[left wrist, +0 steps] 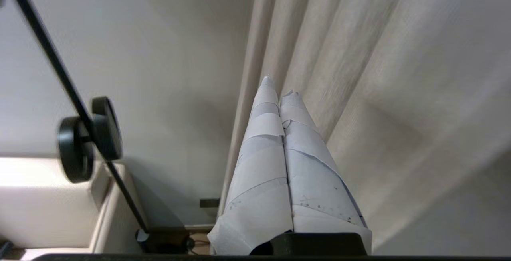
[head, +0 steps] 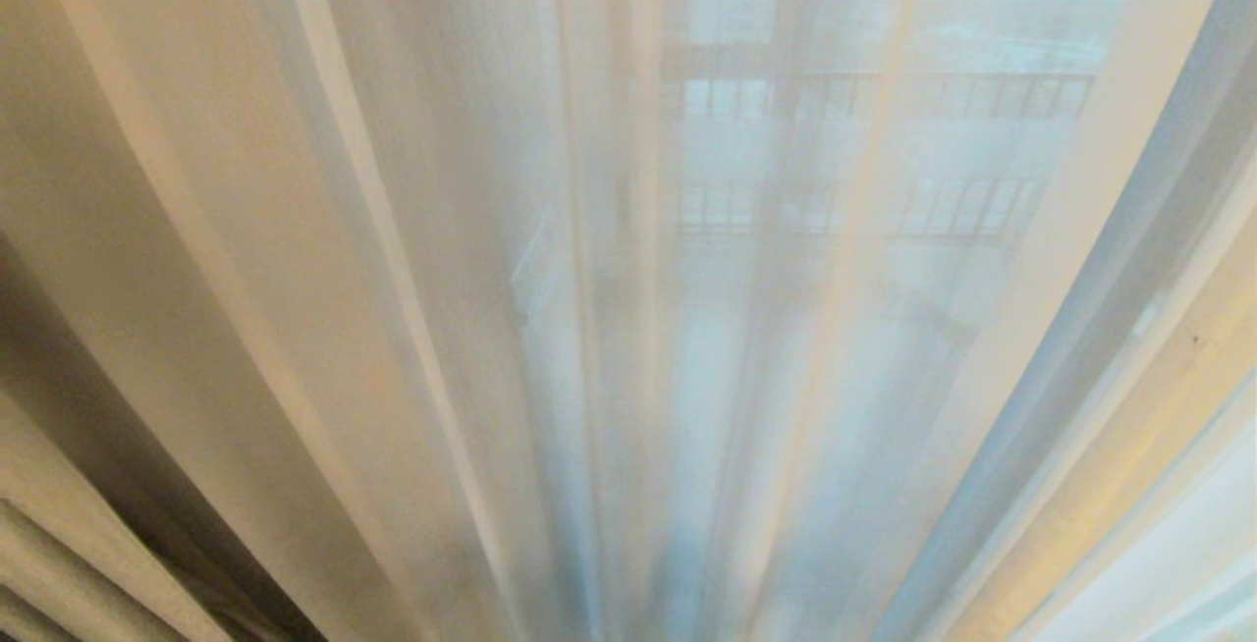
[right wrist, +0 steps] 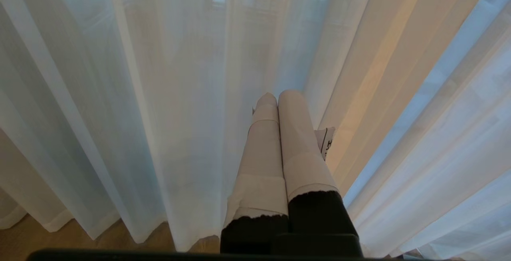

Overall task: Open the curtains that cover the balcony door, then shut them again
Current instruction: Close the outer curtains on both sides

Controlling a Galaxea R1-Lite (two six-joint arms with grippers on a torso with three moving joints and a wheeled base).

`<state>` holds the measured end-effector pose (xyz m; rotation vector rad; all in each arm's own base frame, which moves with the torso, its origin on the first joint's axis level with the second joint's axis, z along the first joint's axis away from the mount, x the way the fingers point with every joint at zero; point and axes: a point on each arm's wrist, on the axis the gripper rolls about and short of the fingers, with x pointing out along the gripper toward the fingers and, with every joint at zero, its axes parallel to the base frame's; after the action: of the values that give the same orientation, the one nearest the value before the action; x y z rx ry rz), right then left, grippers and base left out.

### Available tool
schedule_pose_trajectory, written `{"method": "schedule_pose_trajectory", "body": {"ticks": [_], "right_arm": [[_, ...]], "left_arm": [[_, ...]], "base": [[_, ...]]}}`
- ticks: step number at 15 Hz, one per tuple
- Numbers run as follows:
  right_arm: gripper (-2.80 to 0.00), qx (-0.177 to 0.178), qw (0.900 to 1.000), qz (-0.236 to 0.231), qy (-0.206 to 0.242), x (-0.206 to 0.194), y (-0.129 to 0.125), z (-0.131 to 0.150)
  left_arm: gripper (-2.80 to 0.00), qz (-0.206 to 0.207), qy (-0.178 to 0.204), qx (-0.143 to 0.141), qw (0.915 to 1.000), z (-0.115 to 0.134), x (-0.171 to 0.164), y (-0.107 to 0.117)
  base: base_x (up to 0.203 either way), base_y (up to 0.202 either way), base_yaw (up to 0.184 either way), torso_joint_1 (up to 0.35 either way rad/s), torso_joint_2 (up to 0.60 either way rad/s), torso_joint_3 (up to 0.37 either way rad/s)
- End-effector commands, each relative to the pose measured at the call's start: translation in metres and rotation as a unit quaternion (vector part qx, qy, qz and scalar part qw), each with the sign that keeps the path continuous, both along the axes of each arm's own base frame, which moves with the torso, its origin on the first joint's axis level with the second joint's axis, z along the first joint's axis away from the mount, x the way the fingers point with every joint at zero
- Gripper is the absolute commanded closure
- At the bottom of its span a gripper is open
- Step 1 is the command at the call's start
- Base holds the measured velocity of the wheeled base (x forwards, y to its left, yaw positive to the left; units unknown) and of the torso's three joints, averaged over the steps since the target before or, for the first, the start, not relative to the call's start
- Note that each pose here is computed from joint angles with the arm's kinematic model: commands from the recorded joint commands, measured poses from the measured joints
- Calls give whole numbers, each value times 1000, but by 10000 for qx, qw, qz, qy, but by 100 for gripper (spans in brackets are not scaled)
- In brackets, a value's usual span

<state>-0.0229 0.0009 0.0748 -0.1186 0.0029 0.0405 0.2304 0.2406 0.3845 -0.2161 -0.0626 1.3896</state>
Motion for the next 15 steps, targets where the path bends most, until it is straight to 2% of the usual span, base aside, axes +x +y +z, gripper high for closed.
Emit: {"method": "schedule_pose_trajectory", "body": {"ticks": [1,6,11,12,15], "right_arm": [[0,-5,10000,2,8,0,0,0],[0,-5,10000,-2,12,0,0,0],[0,-5,10000,-2,4,0,0,0],[0,-5,10000,-2,4,0,0,0],[0,-5,10000,5,4,0,0,0]], "left_arm": [[0,-194,71,-124,9997,-10,9,8],[0,-885,137,-346,9954,-25,24,17],[0,-1270,221,-558,9901,-42,37,27],[0,-1281,219,-556,9900,-44,39,29],[0,-1321,93,-280,9908,-45,47,36]], "base": [[0,0,0,0,0,0],[0,0,0,0,0,0],[0,0,0,0,0,0],[0,0,0,0,0,0],[0,0,0,0,0,0]]}}
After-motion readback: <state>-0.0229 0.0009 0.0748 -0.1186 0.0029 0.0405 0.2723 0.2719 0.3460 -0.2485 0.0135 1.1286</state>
